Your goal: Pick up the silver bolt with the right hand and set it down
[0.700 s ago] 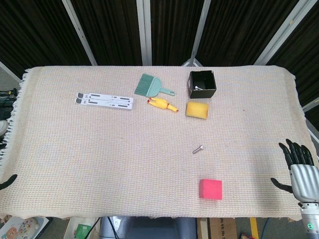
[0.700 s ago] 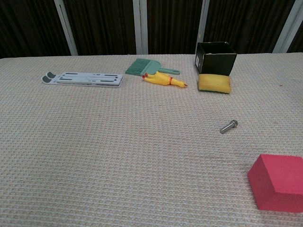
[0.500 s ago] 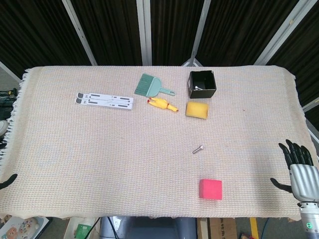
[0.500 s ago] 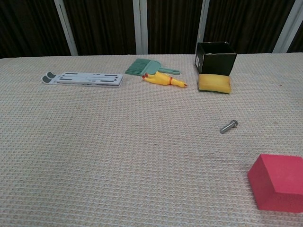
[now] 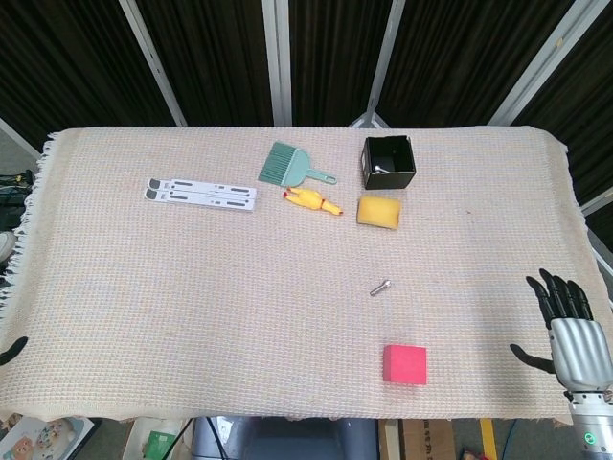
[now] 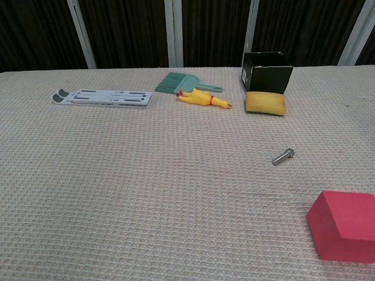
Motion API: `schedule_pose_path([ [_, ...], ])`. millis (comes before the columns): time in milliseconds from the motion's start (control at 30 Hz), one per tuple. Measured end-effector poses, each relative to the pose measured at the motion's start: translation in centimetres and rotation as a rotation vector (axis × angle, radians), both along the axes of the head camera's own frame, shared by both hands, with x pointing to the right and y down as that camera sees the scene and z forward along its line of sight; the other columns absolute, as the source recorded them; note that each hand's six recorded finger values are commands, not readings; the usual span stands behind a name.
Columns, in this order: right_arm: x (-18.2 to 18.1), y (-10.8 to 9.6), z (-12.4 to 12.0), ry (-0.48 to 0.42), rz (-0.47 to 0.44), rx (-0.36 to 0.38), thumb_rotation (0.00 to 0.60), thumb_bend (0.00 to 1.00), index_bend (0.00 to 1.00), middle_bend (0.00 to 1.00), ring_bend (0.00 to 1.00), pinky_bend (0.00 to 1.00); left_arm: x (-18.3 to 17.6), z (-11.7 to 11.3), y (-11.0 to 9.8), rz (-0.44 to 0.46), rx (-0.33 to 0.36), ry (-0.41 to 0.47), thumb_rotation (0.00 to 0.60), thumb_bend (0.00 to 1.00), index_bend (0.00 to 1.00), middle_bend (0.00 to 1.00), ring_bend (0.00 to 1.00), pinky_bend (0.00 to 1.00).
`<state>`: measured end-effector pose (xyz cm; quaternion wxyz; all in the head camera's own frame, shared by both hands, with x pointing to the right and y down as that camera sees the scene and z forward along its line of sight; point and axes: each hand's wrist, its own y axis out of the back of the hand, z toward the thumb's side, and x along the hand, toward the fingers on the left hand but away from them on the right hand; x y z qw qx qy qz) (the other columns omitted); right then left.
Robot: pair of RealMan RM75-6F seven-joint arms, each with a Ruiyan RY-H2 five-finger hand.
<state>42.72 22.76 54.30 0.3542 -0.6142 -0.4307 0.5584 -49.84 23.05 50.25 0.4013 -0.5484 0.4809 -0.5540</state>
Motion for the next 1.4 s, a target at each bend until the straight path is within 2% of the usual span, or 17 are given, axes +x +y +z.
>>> schedule_pose_path([
  [167, -0.2, 0.0, 0.4, -0.011, -0.008, -0.003, 0.6, 0.11, 0.1, 0.03, 0.0, 0.0, 0.1, 0.1, 0.1, -0.004, 0.002, -0.015, 0.6, 0.2, 0.19, 0.04, 0.03, 0.11],
  [333, -0.6, -0.3, 0.2, -0.024, -0.018, 0.029, 0.6, 0.11, 0.1, 0.03, 0.0, 0.0, 0.1, 0.3, 0.0, -0.008, -0.01, -0.015, 0.6, 0.2, 0.19, 0.04, 0.03, 0.11],
  [533, -1.8, -1.9, 0.6, -0.052, -0.071, 0.019, 0.6, 0.11, 0.11, 0.03, 0.0, 0.0, 0.2, 0.5, 0.0, -0.007, -0.017, -0.021, 0.6, 0.2, 0.19, 0.04, 0.03, 0.11],
  [733, -4.8, -5.8, 2.0, -0.103, -0.183, -0.055, 0.6, 0.11, 0.14, 0.03, 0.03, 0.0, 0.5, 0.7, 0.1, -0.001, -0.021, -0.024, 0.6, 0.2, 0.19, 0.04, 0.03, 0.11],
  [867, -7.2, -8.4, 3.6, -0.134, -0.255, -0.145, 0.6, 0.11, 0.14, 0.03, 0.03, 0.0, 0.4, 0.7, 0.0, -0.01, -0.022, -0.028, 0.6, 0.2, 0.19, 0.04, 0.03, 0.11],
  [1067, -10.9, -11.8, 5.9, -0.103, -0.36, -0.249, 0.6, 0.11, 0.16, 0.04, 0.03, 0.0, 0.3, 0.8, -0.1, -0.015, -0.022, -0.03, 0.6, 0.2, 0.19, 0.04, 0.03, 0.11],
  [1300, -15.1, -13.3, 8.9, -0.066, -0.463, -0.317, 0.6, 0.11, 0.2, 0.07, 0.04, 0.0, 0.5, 1.2, -0.1, -0.008, -0.034, -0.043, 0.6, 0.2, 0.19, 0.04, 0.03, 0.11],
  [1400, -15.9, -13.6, 10.4, -0.052, -0.481, -0.327, 0.6, 0.11, 0.22, 0.14, 0.06, 0.0, 0.5, 1.0, 0.0, -0.011, -0.028, -0.046, 0.6, 0.2, 0.19, 0.04, 0.03, 0.11],
])
